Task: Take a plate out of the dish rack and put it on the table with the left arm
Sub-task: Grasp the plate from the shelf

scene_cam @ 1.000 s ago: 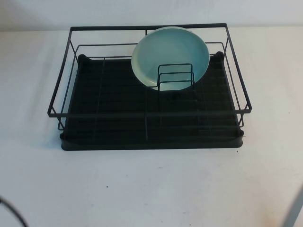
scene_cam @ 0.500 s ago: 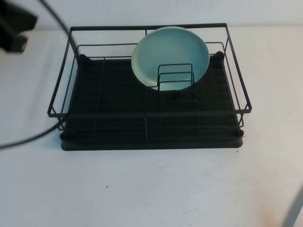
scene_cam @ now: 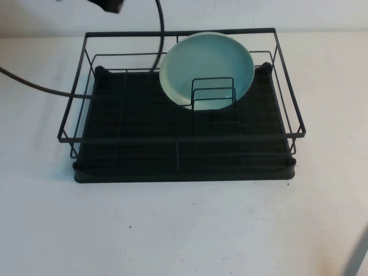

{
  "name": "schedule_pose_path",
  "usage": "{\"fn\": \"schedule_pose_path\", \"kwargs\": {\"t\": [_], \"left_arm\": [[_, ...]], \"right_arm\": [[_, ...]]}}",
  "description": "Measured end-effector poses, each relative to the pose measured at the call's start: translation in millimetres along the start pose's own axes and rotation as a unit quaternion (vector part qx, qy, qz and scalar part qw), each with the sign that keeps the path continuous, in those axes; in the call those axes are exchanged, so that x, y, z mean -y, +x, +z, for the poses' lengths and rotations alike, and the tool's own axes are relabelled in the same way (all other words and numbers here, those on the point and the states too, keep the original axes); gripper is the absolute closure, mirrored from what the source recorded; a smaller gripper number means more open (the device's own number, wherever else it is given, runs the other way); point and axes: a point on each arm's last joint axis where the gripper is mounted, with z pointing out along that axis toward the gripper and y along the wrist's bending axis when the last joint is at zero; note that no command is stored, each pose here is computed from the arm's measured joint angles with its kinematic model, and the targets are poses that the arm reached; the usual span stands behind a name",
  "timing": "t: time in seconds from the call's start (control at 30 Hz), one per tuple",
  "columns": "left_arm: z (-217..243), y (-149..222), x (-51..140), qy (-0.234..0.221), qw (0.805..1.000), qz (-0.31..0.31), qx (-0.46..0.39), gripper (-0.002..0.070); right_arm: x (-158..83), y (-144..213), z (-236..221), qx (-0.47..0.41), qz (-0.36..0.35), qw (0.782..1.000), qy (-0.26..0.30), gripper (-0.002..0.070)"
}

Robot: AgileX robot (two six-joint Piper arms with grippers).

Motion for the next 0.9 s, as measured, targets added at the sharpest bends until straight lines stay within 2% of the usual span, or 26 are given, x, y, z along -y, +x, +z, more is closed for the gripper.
{"fn": "schedule_pose_path", "kwargs": {"t": [0.07,0.2,0.23,0.3,0.5,0.9], "left_arm": [[19,7,-0.5,0.006,1.000,0.020,-0.004,0.0523],[55,16,2.0,0.005,0.996,0.090,-0.005,0.0253],[64,17,3.3,0.001,0.994,0.106,-0.004,0.0204],[79,18,6.2,-0.010,0.991,0.132,0.001,0.0155],[123,24,16.7,-0.034,0.989,0.147,0.010,0.0117],[153,43,21.1,-0.018,0.995,0.100,0.018,0.0113]], "right_arm": [[0,0,0,0.000,0.000,1.000,0.000,0.0694],[0,0,0,0.000,0.000,1.000,0.000,0.0694],[0,0,0,0.000,0.000,1.000,0.000,0.0694],[0,0,0,0.000,0.000,1.000,0.000,0.0694],[0,0,0,0.000,0.000,1.000,0.000,0.0694],[0,0,0,0.000,0.000,1.000,0.000,0.0694]]}}
